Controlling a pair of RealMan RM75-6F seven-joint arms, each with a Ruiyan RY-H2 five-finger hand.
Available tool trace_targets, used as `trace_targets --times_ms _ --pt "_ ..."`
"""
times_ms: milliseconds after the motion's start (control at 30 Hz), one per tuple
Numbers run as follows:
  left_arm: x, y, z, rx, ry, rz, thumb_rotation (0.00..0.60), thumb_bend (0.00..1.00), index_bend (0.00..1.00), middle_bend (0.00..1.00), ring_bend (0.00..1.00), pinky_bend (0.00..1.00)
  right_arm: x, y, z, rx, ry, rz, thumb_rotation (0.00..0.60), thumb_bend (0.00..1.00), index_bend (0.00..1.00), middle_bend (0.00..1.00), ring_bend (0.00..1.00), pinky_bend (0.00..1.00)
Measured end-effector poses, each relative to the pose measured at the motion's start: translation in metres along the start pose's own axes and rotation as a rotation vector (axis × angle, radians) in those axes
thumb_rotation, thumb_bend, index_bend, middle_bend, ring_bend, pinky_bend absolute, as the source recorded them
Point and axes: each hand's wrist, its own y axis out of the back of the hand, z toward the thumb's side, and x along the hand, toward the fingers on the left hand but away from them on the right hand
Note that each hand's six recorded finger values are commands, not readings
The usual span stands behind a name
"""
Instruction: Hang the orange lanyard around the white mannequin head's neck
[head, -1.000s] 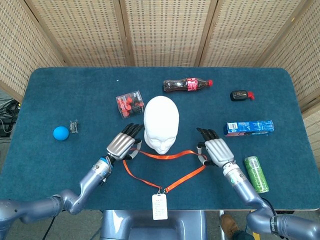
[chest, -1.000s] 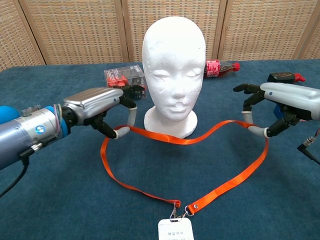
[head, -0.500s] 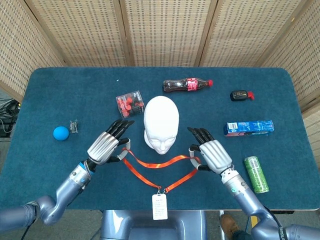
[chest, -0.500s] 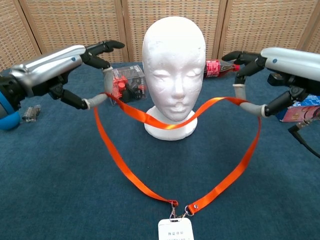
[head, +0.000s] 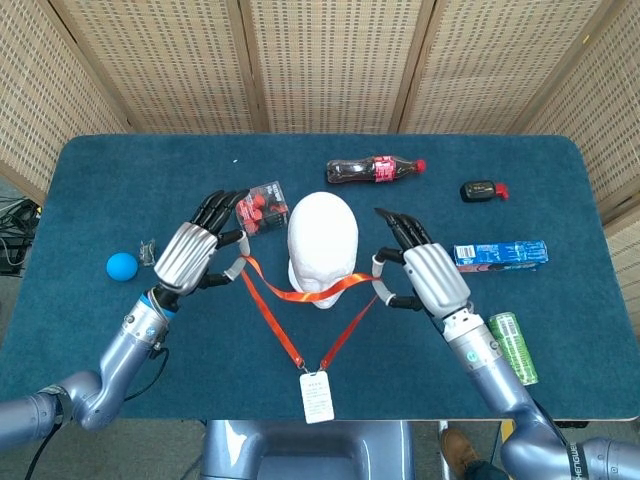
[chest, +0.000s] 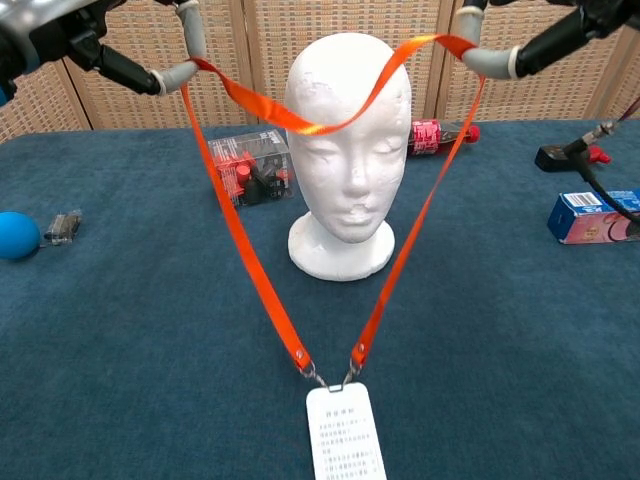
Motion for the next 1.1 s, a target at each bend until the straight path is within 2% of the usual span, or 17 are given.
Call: trace_targets --times_ms 233,433,667,867,933,1000,1033,1067,1100 --pt "0.023 0.014 -0.009 0.007 0.053 0.006 0.600 0.48 0.70 0.00 0.00 0.00 -0.017 0.024 0.001 -0.090 -0.061 -0.029 0.600 0.80 0.75 0.02 0.00 0.00" --pt "0.040 0.014 -0.019 0.018 0.098 0.015 0.600 0.48 0.70 0.00 0.00 0.00 -0.035 0.041 -0.005 -0.148 -0.115 -0.040 0.600 0.80 0.75 0.02 0.00 0.00" --pt "0.052 0.011 -0.026 0.006 0.134 0.025 0.600 0.48 0.69 0.00 0.00 0.00 -0.054 0.055 -0.017 -0.143 -0.152 -0.067 0.600 0.80 0.75 0.02 0.00 0.00" --pt "0.066 0.004 -0.041 0.023 0.221 -0.004 0.600 0.47 0.64 0.00 0.00 0.00 -0.076 0.057 -0.040 -0.138 -0.246 -0.059 0.600 0.80 0.74 0.03 0.00 0.00" --pt "0.069 0.001 -0.044 0.037 0.235 -0.014 0.600 0.47 0.52 0.00 0.00 0.00 -0.083 0.057 -0.046 -0.130 -0.274 -0.054 0.600 0.80 0.73 0.03 0.00 0.00" --pt "0.071 -0.002 -0.045 0.050 0.244 -0.023 0.600 0.47 0.31 0.00 0.00 0.00 -0.089 0.056 -0.050 -0.122 -0.290 -0.051 0.600 0.79 0.72 0.03 0.00 0.00" --pt "0.072 -0.004 -0.046 0.050 0.250 -0.029 0.600 0.47 0.17 0.00 0.00 0.00 -0.091 0.056 -0.053 -0.120 -0.302 -0.050 0.600 0.77 0.70 0.03 0.00 0.00" --pt "0.073 -0.006 -0.047 0.045 0.253 -0.035 0.600 0.46 0.06 0.00 0.00 0.00 -0.093 0.055 -0.056 -0.117 -0.311 -0.050 0.600 0.70 0.63 0.03 0.00 0.00" --pt "0.074 -0.008 -0.048 0.039 0.257 -0.042 0.600 0.44 0.02 0.00 0.00 0.00 -0.096 0.054 -0.059 -0.112 -0.316 -0.050 0.600 0.63 0.56 0.02 0.00 0.00"
